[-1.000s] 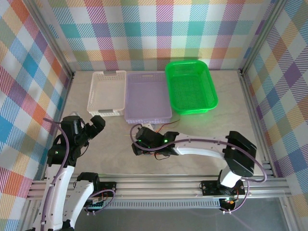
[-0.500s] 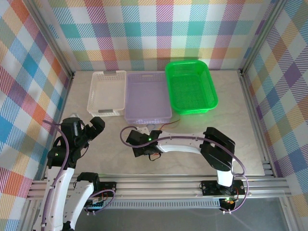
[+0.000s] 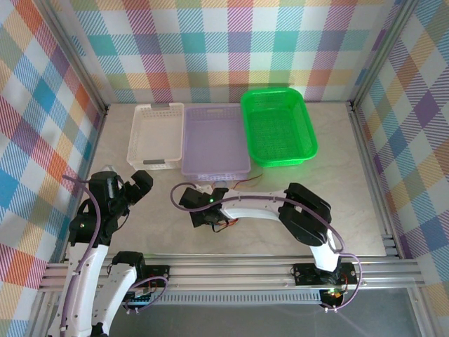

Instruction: Untangle the cables

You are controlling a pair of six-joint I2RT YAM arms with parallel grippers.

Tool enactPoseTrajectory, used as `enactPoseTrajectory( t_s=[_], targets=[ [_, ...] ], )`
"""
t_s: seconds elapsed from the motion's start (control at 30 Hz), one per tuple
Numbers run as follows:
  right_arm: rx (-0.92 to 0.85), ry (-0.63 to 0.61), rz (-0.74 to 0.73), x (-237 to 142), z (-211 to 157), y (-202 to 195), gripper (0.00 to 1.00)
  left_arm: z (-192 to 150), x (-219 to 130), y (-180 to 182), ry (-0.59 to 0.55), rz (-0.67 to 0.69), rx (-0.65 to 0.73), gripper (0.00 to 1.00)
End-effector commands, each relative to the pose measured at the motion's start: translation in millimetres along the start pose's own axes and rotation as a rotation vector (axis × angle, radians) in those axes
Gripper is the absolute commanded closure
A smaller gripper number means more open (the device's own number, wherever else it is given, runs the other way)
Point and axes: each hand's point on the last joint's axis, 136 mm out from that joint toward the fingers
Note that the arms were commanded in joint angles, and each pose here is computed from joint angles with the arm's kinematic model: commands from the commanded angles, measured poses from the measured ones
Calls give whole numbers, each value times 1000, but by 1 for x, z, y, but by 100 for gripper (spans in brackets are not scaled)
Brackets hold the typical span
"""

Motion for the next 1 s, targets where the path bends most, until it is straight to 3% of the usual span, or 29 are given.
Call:
enactPoseTrajectory(
  t_s=[0.0, 0.17, 0.43, 0.7, 0.97],
  targets=[
    [28, 27, -11, 5, 0, -3, 33, -1, 1, 3, -2, 7, -13, 0],
    [22, 28, -19, 8, 1, -4, 40, -1, 1, 3, 0, 10, -12, 0],
    [27, 50, -7, 12, -5, -4, 64, -1, 1, 4, -2, 10, -11, 0],
    [34, 29, 63, -16, -4, -4, 100, -1, 0, 3, 0, 6, -8, 0],
    [5, -9, 216, -73, 2, 3, 100, -10, 1, -15, 59, -94, -31, 0]
  ],
)
Point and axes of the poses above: each hand's point on the last joint's axis, 136 mm out from that joint toward the fingers, its own x axis out along the fingers, its own y axis along the line the jaws close on, z = x × y, and after that the axes turned 1 degree about x, right-handed
